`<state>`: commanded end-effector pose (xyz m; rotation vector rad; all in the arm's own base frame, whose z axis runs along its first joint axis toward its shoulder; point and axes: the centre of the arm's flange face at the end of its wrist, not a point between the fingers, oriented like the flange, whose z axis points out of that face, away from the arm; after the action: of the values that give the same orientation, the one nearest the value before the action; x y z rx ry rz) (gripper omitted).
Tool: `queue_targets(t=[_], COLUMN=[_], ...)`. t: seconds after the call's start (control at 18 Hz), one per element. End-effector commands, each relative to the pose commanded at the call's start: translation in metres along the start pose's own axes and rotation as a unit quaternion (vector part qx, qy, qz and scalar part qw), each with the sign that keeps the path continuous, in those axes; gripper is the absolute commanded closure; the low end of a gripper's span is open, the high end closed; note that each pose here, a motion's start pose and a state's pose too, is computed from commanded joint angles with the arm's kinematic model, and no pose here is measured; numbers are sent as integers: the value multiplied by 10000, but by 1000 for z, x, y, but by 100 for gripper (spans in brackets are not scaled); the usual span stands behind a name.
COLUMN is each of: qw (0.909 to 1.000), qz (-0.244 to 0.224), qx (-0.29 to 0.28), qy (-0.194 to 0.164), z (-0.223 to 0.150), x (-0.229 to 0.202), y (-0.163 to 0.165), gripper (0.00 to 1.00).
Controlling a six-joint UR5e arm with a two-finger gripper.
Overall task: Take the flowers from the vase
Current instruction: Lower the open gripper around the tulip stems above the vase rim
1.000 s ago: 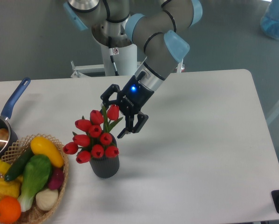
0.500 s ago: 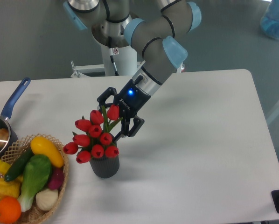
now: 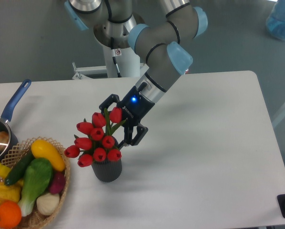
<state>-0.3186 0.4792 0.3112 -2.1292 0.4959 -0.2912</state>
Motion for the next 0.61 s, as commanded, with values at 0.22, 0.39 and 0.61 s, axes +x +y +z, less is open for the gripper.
queue_targets(t=[0.22,0.39,0.61], qw=[10000,9999,9996], qz=[22,41,-3], qx=[7,113,244], qy=[33,58,153], z=[4,5,11], x=[2,3,3], y=[-2,-5,-3], gripper=[0,0,0])
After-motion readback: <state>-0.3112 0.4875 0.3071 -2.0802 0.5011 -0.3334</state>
